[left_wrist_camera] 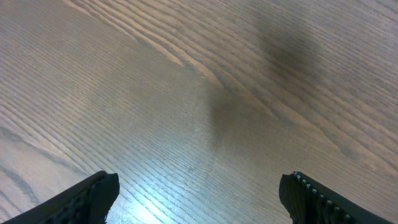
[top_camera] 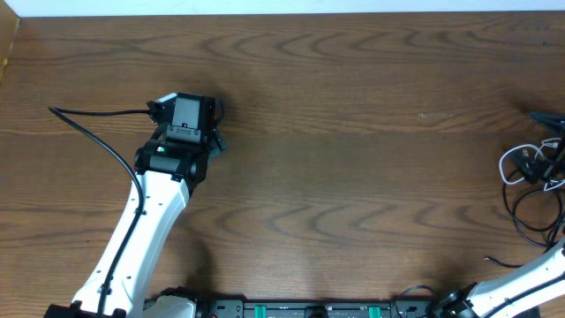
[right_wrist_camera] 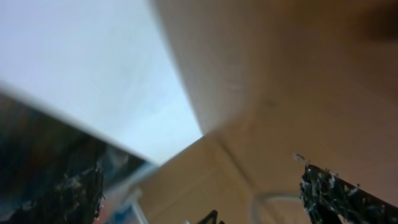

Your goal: Untangle cables

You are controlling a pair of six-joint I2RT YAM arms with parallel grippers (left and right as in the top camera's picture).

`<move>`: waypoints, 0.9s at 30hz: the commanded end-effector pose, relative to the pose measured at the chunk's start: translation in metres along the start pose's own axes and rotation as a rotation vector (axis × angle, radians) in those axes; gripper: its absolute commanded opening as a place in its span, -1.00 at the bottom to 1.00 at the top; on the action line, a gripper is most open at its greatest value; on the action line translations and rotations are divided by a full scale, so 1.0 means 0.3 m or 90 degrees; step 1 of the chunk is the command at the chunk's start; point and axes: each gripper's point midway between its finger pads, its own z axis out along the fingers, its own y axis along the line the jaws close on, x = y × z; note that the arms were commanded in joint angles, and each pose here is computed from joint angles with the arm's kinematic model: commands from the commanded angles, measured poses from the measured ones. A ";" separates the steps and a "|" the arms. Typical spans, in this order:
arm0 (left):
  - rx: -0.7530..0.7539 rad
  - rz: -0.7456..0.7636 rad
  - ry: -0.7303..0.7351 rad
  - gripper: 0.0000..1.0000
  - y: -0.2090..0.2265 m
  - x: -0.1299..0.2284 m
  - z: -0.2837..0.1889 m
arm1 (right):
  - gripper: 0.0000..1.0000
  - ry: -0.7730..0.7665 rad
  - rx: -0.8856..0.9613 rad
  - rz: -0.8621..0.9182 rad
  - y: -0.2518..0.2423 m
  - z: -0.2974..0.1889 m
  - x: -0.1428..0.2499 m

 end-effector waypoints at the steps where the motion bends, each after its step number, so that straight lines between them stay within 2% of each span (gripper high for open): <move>1: -0.008 -0.006 0.005 0.74 0.012 0.011 0.008 | 0.99 -0.065 0.141 0.129 -0.115 -0.027 -0.025; 4: -0.008 -0.007 0.005 0.74 0.012 0.011 0.008 | 0.99 -0.113 0.225 0.201 -0.200 -0.062 -0.040; 8: -0.008 -0.007 0.005 0.74 0.012 0.011 0.008 | 0.98 -0.124 0.234 0.198 -0.213 -0.079 -0.050; 10: -0.008 -0.006 0.005 0.74 0.012 0.011 0.008 | 0.99 -0.112 0.203 0.151 -0.181 -0.068 -0.059; 14: -0.008 -0.006 0.005 0.74 0.012 0.011 0.008 | 0.99 -0.044 0.047 -0.054 -0.025 -0.034 -0.042; 17: -0.008 -0.006 0.005 0.74 0.012 0.011 0.008 | 0.98 -0.026 -0.006 -0.130 0.025 -0.031 -0.025; 27: -0.008 -0.006 0.005 0.74 0.012 0.011 0.008 | 0.99 0.011 -0.057 -0.104 0.067 -0.025 0.029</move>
